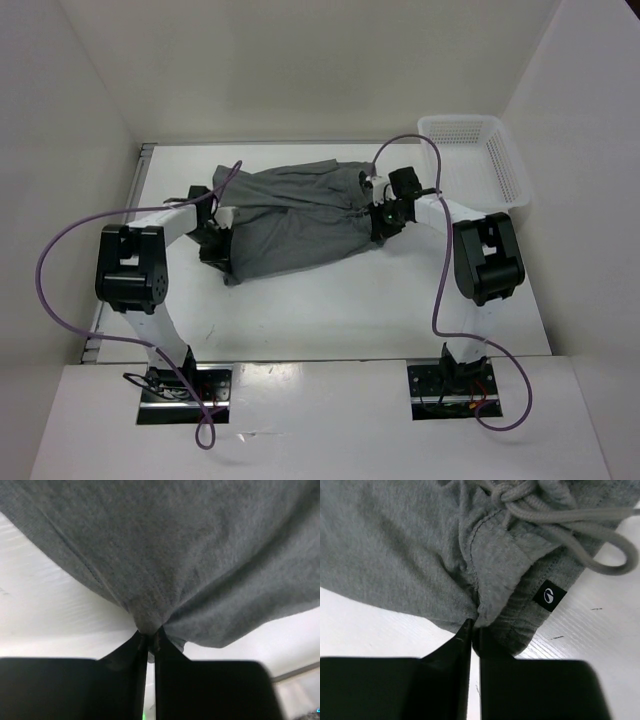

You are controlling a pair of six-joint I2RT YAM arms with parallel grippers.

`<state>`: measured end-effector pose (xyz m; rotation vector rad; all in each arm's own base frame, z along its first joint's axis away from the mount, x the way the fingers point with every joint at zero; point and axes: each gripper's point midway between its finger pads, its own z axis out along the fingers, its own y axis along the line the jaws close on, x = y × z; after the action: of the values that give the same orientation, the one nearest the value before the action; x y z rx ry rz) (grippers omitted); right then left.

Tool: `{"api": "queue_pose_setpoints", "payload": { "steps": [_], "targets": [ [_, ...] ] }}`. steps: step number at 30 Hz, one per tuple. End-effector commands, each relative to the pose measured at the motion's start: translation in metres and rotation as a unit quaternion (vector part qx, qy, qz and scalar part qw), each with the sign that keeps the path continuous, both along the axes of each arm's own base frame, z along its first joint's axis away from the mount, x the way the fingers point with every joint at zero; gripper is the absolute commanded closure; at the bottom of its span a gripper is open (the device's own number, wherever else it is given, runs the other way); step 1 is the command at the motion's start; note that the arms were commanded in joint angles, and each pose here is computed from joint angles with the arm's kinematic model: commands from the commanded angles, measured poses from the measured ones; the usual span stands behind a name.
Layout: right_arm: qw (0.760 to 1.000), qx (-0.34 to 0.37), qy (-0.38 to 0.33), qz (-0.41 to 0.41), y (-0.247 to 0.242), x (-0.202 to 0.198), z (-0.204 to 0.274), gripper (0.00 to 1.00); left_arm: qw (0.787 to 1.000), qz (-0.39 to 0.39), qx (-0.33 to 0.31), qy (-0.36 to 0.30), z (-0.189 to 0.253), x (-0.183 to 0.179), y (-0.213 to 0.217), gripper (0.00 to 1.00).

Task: Fold and stack the shorts
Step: Flatten the shorts out

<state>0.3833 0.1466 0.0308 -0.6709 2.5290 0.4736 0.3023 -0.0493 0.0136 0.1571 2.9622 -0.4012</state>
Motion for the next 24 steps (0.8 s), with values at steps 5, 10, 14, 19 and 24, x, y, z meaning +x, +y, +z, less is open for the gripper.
{"api": "queue_pose_setpoints", "payload": {
  "steps": [5,10,14,19,24],
  "targets": [
    [0.994,0.041,-0.101,0.012,0.023,0.062,0.089,1.0,0.996,0.017,-0.057,-0.072,0.056,0.051,0.002,1.0],
    [0.971,0.099,-0.214,0.034,0.045,0.098,0.222,1.0,0.965,0.035,-0.031,-0.258,0.206,0.129,0.032,1.0],
    [0.973,0.068,-0.186,0.114,0.035,0.041,0.208,1.0,0.969,0.041,-0.02,-0.242,0.227,0.09,0.032,1.0],
    [0.97,0.031,-0.102,0.22,0.024,-0.06,0.16,1.0,0.987,0.057,0.014,-0.148,0.189,0.003,0.038,1.0],
    [0.947,-0.059,-0.037,0.315,0.003,-0.135,0.09,1.0,0.996,0.043,0.061,-0.04,0.116,-0.08,0.037,1.0]
  ]
}}
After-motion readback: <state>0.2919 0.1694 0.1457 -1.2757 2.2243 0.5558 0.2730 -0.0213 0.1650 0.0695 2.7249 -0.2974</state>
